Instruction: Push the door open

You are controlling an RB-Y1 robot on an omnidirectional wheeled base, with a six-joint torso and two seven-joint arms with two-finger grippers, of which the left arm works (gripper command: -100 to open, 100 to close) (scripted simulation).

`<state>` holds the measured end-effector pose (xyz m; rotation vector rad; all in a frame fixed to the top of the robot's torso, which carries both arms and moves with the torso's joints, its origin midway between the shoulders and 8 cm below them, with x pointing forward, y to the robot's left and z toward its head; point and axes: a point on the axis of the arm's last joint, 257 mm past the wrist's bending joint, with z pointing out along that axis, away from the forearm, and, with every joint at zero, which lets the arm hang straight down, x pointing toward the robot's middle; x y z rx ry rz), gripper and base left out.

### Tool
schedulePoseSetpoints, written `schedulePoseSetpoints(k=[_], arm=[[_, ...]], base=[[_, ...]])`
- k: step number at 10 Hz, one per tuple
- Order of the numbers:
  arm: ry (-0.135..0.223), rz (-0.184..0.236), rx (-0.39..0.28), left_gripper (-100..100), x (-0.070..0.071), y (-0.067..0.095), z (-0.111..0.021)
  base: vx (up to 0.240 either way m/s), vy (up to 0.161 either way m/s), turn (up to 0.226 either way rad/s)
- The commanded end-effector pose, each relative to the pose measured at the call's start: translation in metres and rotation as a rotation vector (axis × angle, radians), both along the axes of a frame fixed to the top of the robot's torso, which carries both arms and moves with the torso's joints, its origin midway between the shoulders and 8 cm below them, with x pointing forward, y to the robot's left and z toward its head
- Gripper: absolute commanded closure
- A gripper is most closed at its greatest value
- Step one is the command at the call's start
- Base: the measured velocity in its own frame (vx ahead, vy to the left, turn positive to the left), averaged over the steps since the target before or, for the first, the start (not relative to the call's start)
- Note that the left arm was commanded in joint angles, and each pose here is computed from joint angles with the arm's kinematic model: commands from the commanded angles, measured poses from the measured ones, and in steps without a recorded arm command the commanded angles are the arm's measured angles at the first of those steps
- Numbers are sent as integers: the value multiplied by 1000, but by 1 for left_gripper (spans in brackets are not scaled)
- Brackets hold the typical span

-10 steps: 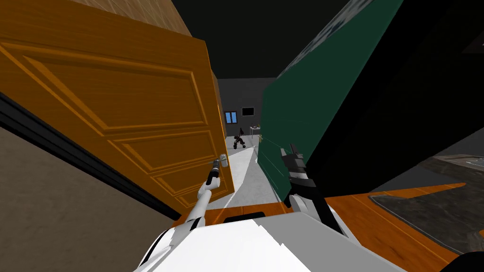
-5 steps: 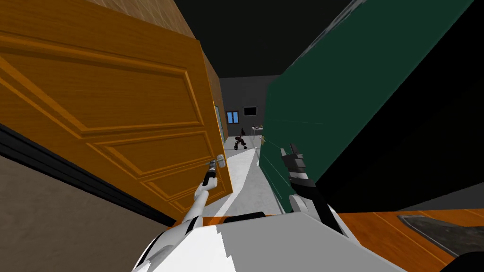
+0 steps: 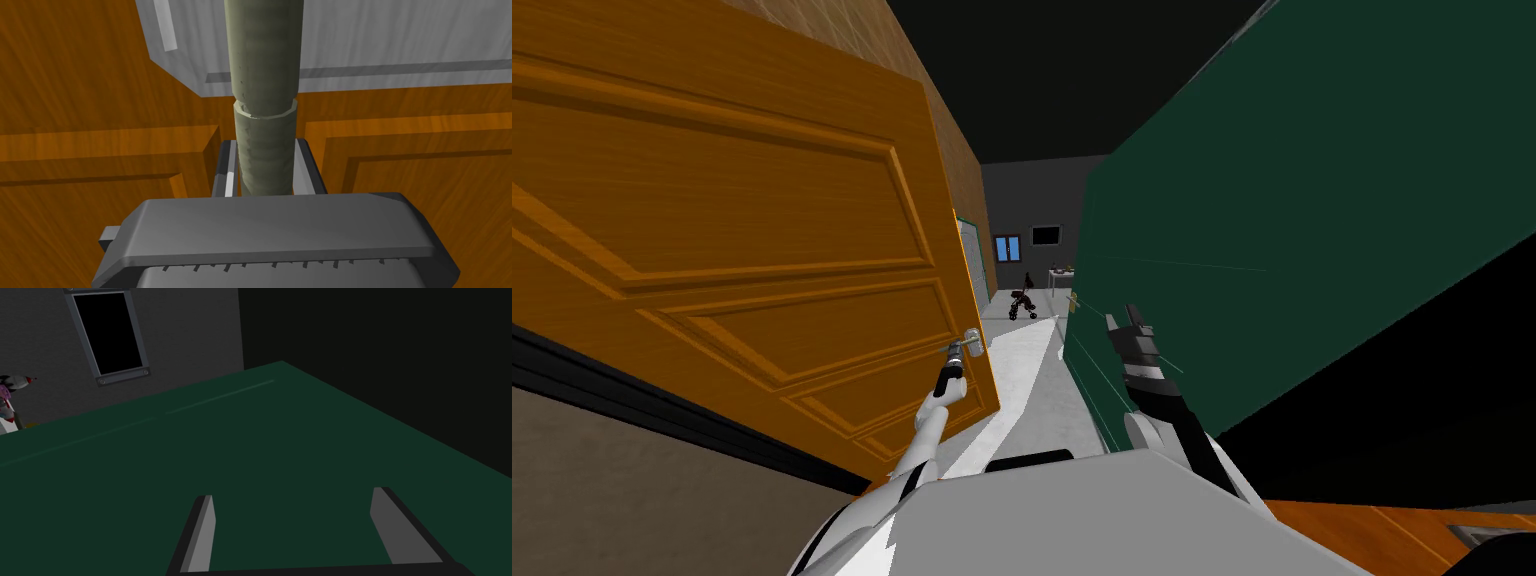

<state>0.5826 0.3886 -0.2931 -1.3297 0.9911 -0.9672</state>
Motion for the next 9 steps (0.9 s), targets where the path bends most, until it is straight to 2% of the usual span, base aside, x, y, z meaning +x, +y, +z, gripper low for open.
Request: schedulePoseSetpoints(k=[1, 6, 7, 8, 9], arm=[[-8, 24, 1, 100, -2, 12, 4], [-7, 72, -15, 100, -10, 31, 1], [1, 70, -14, 100, -12, 32, -3], [-3, 92, -12, 100, -15, 44, -1], [-3, 97, -12, 100, -16, 47, -1]], base=[[162, -84, 74], [173, -76, 63], [74, -27, 49], [104, -14, 47], [159, -38, 49]])
